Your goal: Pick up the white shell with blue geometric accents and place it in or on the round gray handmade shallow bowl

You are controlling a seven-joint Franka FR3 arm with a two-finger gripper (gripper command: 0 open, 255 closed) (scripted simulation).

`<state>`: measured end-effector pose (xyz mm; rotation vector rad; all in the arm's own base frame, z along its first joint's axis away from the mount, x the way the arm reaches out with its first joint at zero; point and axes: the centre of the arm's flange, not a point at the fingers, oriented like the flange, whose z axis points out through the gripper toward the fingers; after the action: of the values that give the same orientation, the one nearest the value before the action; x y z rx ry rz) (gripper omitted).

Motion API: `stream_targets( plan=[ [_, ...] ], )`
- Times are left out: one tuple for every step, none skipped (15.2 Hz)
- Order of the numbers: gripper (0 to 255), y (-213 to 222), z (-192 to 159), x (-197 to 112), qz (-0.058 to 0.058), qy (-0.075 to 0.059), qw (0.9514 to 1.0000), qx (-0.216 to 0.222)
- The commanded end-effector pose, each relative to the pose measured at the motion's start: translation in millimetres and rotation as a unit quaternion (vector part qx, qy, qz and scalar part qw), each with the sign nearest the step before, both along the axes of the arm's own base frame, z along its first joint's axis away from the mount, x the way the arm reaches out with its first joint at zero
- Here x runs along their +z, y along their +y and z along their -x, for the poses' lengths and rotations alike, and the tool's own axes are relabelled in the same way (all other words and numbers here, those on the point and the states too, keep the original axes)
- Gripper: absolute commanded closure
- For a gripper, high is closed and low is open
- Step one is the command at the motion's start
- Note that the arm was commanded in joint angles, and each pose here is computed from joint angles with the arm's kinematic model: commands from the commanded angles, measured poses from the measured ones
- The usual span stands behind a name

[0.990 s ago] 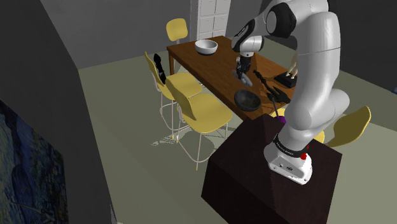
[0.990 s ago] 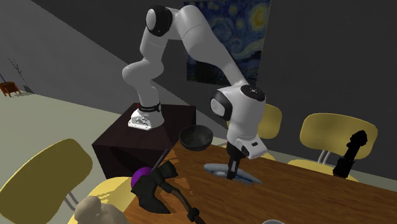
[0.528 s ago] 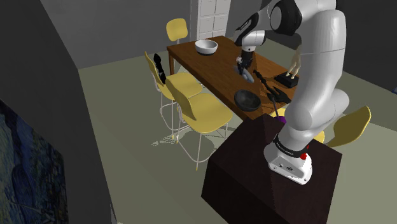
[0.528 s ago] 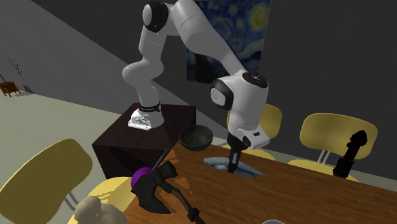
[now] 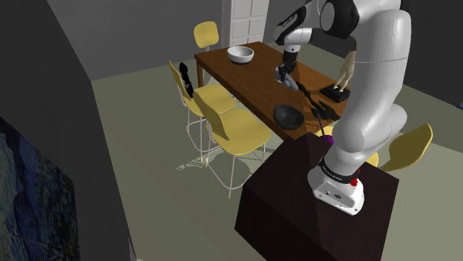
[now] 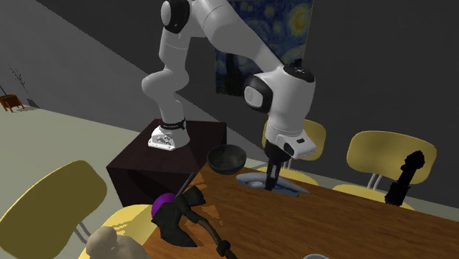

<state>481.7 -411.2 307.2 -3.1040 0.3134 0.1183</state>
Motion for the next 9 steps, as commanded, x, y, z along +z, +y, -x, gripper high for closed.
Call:
stream_targets(
  plan=[
    [255,1,1,10,0.000,0.000,1.0000,0.000],
    [255,1,1,15,0.000,0.000,1.0000,0.000],
    [255,1,1,21,0.000,0.000,1.0000,0.000],
    [255,1,1,26,0.000,0.000,1.0000,0.000],
    [255,1,1,31,0.000,0.000,1.0000,0.000],
    [255,1,1,36,0.000,0.000,1.0000,0.000],
    [255,1,1,42,0.000,0.000,1.0000,0.000],
    [255,1,1,47,0.000,0.000,1.0000,0.000],
    [255,1,1,48,0.000,0.000,1.0000,0.000]
  ],
)
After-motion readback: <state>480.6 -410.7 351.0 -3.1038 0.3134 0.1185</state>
